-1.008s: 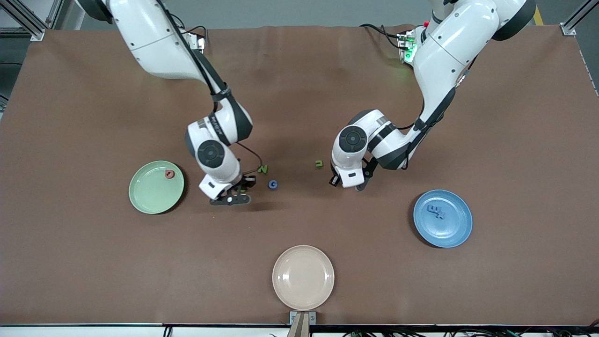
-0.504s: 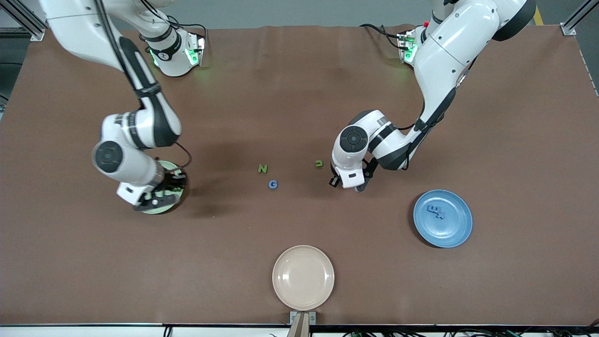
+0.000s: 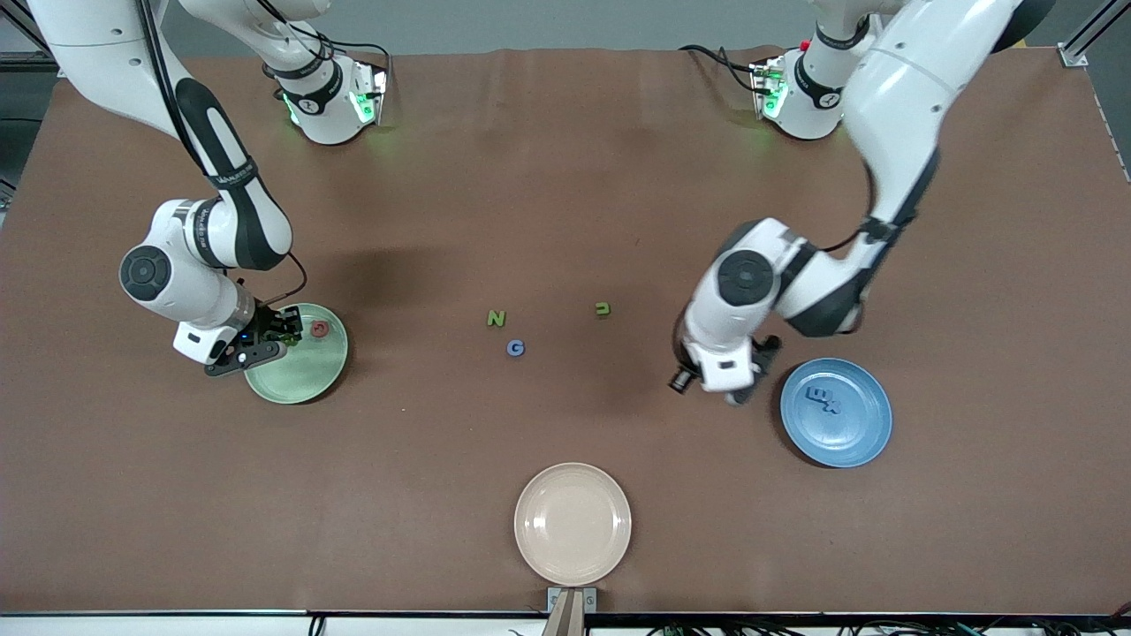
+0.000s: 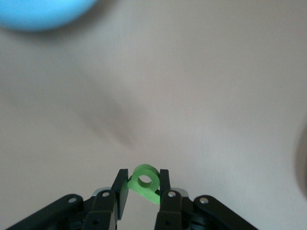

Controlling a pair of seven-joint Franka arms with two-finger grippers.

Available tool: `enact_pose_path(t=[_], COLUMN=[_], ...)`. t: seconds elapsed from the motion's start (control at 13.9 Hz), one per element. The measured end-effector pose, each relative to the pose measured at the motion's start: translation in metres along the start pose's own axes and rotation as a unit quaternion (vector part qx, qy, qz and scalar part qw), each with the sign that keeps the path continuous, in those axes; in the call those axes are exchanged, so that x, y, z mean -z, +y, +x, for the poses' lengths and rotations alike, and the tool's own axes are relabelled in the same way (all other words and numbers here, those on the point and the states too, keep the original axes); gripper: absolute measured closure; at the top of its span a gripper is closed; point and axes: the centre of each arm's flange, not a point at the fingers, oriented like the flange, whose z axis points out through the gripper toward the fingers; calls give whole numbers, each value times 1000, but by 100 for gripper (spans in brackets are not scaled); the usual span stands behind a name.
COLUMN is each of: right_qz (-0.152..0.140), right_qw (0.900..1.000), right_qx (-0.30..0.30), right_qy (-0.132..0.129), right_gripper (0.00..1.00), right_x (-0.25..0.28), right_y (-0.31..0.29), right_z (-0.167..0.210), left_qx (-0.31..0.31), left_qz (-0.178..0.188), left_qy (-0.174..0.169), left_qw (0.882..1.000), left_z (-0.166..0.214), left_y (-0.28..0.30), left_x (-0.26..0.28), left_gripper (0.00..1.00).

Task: Sort upper and lower case letters into plates
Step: 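Place the B on the green plate while the left gripper drops the d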

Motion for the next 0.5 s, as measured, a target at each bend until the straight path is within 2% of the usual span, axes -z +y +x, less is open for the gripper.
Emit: enact_pose_path(t=[0.22,0.36,0.5], right_qz=[0,1,1], right_qw=[1000,999,994], right_qx=[-7,-52,-113], right_qy=[3,6,10], right_gripper=[21,1,0], right_x=[2,4,7], right_y=[-3,-20,-66], right_z=[3,10,26], left_qx=[-53,-81,-102], left_qz=[27,39,48], left_qy=[11,7,-1], left_qw=[998,996,994], left_z=[76,119,154], left_y=[-29,-53,-75], left_x=[13,4,-6], left_gripper=[70,70,70])
